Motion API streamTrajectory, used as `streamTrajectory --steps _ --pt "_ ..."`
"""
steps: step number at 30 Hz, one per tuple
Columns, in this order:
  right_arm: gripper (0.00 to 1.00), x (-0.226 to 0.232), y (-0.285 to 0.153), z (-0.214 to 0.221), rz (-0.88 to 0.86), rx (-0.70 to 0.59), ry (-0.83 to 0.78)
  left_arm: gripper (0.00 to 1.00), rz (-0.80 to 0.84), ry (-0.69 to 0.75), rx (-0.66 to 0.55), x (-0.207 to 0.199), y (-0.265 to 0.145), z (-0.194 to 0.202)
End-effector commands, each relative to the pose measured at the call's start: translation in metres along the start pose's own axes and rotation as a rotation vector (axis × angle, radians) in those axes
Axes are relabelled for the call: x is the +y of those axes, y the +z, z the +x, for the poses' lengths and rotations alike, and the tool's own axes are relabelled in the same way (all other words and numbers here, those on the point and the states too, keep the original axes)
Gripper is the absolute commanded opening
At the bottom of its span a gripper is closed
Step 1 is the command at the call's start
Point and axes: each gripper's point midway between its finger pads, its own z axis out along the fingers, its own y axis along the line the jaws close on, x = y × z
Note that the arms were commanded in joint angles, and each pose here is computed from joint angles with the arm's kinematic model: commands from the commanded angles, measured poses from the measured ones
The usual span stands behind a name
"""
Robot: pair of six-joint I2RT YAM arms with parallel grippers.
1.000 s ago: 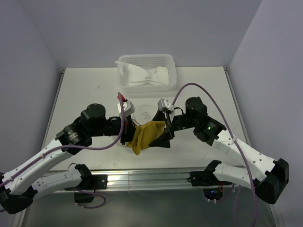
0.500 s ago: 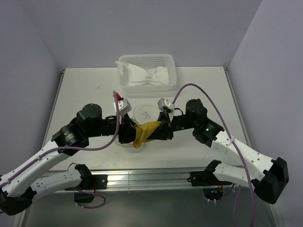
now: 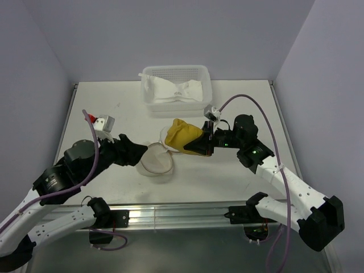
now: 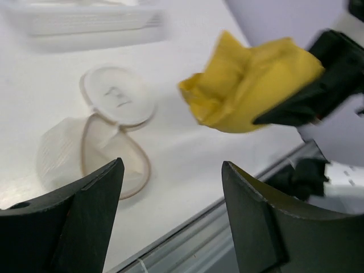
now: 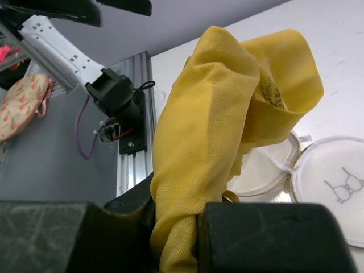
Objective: Place the bra in the laundry bag and zip it closed
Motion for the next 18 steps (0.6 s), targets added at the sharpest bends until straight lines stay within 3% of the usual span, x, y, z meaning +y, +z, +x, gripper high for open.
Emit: streamTrajectory --steps 1,7,15,18 --pt "0.02 -0.014 0.007 -0.005 0.034 -0.028 0.023 0.75 -0.333 -0.138 -0.009 0.056 0.008 0.015" --pt "0.00 -0.032 0.033 0.006 0.038 -0.006 0.121 0.71 -0.495 -0.175 0.151 0.093 0.039 0.090" --pt "0.00 -0.047 0.069 0.036 0.037 0.066 0.169 0.66 -0.558 -0.145 0.220 0.112 0.062 0.123" --pt "0.00 -0.053 0.078 0.045 0.030 0.073 0.182 0.58 -0.593 -0.129 0.235 0.119 0.065 0.131"
